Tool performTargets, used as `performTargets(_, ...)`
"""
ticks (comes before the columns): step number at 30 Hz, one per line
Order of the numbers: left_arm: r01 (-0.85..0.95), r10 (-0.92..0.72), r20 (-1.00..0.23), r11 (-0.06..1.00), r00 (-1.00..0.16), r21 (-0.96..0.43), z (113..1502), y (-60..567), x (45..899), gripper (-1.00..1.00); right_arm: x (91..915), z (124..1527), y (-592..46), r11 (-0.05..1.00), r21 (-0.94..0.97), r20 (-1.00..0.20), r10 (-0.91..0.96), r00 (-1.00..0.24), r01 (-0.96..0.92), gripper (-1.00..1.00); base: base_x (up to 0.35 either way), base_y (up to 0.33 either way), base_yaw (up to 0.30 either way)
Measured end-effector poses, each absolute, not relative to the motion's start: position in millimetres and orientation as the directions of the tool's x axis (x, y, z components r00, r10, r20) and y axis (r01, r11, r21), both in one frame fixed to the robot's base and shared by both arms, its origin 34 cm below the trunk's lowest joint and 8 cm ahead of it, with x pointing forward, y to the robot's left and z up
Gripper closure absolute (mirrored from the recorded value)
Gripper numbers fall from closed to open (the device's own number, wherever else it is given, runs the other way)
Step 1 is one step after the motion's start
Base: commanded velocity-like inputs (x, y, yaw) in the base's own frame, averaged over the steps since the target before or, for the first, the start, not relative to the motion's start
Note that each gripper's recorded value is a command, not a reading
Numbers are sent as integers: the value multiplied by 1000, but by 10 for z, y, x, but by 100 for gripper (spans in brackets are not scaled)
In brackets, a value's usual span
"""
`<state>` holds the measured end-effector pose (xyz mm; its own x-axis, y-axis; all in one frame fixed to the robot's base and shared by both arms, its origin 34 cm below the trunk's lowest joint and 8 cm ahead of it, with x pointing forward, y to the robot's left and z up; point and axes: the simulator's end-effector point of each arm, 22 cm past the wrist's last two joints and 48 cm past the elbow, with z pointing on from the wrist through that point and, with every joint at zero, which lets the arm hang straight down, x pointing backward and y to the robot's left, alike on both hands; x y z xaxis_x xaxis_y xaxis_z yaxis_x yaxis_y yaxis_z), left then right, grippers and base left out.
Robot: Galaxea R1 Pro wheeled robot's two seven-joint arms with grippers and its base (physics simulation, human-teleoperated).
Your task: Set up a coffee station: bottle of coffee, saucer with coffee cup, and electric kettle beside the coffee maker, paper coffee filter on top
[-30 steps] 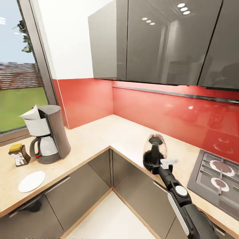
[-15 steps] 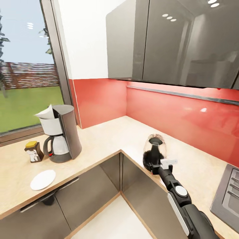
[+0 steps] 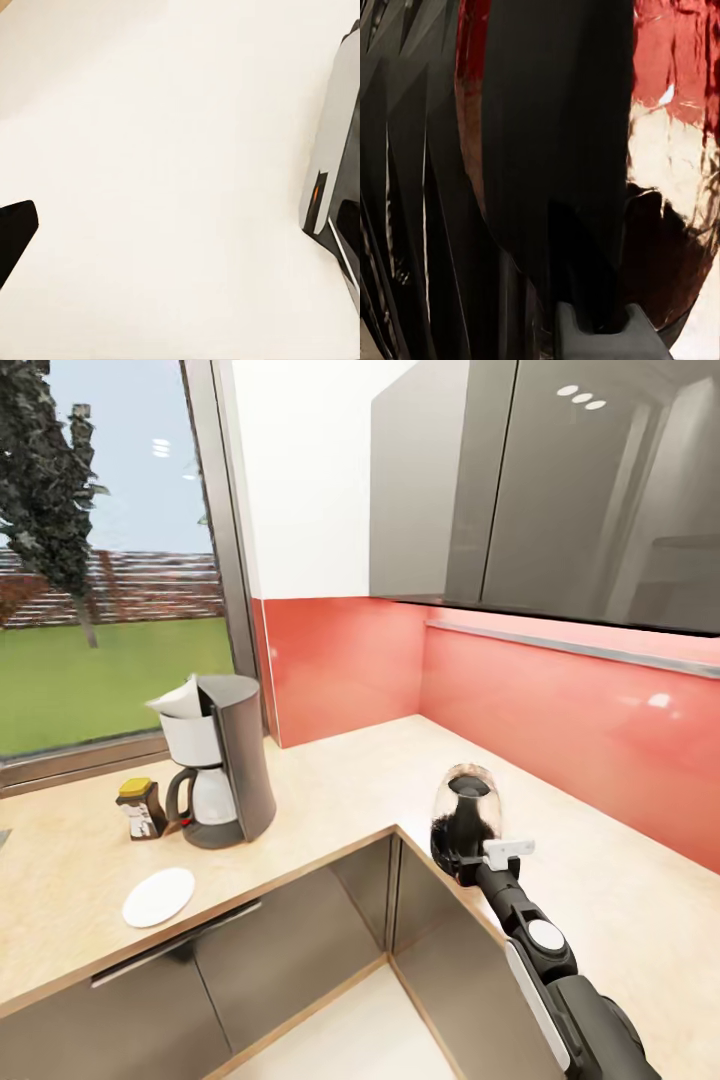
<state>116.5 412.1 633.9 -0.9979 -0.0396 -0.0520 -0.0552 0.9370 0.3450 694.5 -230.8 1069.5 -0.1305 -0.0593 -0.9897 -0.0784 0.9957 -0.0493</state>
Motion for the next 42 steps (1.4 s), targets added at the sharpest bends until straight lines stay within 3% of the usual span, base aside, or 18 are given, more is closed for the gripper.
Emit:
performTargets(7, -55, -42, -45, 938, -998, 343, 6336, 4100, 1139, -100, 6943, 10695, -2309, 996, -49, -990, -59, -130, -78, 100, 310, -39, 277)
performTargets(13, -30, -61, 77, 937, -995, 348, 6343, 4095, 869, -100, 6947, 10691, -2309, 996, -49, -990, -59, -131, -78, 100, 67, -1, 277)
performTargets(17, -28, -62, 87, 937, -994, 349, 6346, 4097, 852, -100, 6947, 10688, -2309, 996, -49, -990, -59, -132, -78, 100, 3, 0, 245)
performTargets(36, -27, -60, 85, 940, -995, 341, 6332, 4031, 859, -100, 6947, 10687, -2311, 996, -49, -990, -59, -132, -78, 100, 0, 0, -7)
performTargets(42, -30, -61, 85, 942, -995, 335, 6327, 4015, 855, -100, 6946, 10732, -2302, 996, -49, -991, -59, -123, -80, 100, 198, -128, 134)
